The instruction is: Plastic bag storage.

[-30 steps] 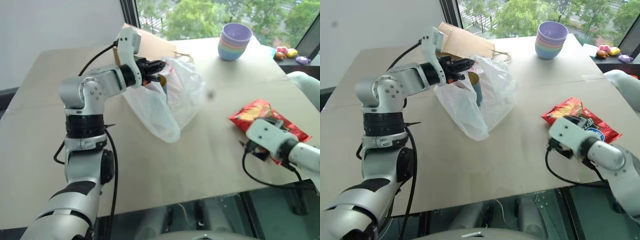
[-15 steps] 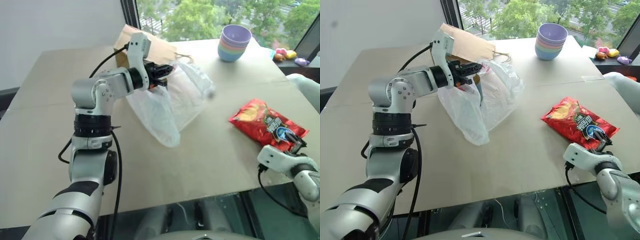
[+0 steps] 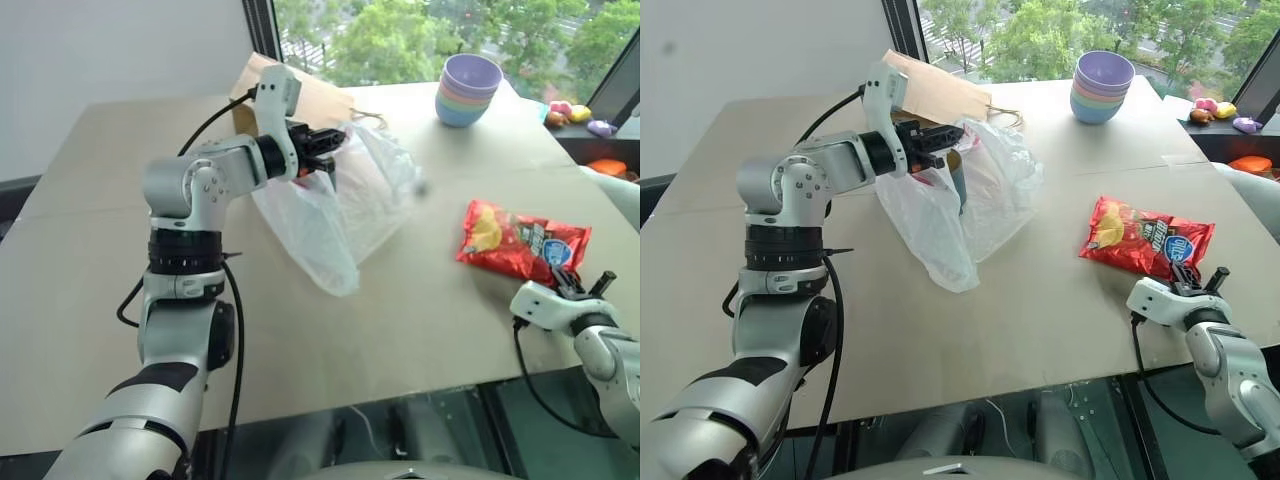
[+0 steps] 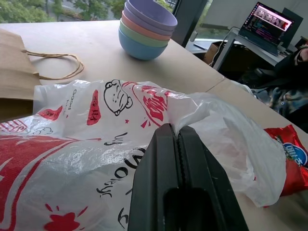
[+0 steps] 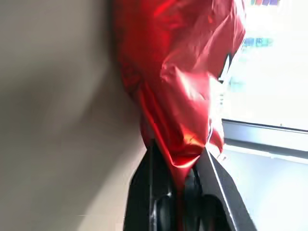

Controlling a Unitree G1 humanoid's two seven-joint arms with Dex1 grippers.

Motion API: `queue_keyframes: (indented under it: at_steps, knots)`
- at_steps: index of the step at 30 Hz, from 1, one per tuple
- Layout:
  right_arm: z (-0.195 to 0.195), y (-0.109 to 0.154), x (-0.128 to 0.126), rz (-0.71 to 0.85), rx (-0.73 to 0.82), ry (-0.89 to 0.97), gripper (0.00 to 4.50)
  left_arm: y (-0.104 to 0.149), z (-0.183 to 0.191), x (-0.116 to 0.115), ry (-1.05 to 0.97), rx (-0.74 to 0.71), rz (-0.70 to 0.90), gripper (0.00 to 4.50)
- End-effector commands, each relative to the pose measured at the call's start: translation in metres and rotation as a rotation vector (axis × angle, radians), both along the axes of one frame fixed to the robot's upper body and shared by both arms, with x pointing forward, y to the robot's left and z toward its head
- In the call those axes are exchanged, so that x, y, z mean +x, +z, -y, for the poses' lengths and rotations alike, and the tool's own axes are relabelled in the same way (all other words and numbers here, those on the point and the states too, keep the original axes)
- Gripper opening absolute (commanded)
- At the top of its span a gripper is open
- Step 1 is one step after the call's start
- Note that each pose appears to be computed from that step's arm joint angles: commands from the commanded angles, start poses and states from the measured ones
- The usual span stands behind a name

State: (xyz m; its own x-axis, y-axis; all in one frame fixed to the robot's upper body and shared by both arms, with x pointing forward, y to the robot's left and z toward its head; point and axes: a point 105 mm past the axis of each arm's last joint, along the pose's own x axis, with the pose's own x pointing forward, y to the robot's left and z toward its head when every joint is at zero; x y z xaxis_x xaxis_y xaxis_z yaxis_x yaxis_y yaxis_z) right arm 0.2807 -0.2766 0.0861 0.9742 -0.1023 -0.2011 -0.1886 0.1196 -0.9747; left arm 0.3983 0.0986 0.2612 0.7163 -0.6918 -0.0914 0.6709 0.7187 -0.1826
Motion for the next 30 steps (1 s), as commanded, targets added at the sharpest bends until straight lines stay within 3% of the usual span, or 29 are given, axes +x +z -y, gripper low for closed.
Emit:
queue_keyframes:
  at_steps: [1,5,7,13,16,22,30]
  knots:
    - [-0.007,0.027,0.0,0.086,0.061,0.037,0.04,0.015,-0.002,-0.003,0.003,-0.022,0.054,0.0]
    - [-0.028,0.053,-0.007,0.113,0.294,0.089,0.04,0.018,-0.003,-0.001,0.012,-0.041,0.046,0.0]
    - [-0.064,0.069,-0.019,0.06,0.423,0.247,0.04,0.021,-0.004,0.002,0.026,-0.054,0.04,0.0]
    - [-0.116,0.078,-0.035,-0.082,0.59,0.442,0.04,0.024,-0.003,0.005,0.027,-0.05,0.043,0.0]
    - [-0.148,0.087,-0.023,-0.11,0.787,0.503,0.04,0.024,-0.001,0.004,0.01,-0.036,0.048,0.0]
    - [-0.159,0.084,0.012,-0.135,0.885,0.398,0.04,0.027,-0.003,-0.009,-0.066,-0.002,0.055,0.0]
    - [-0.155,0.084,0.044,-0.124,0.835,0.285,0.04,0.036,-0.009,-0.024,-0.124,-0.021,0.029,0.0]
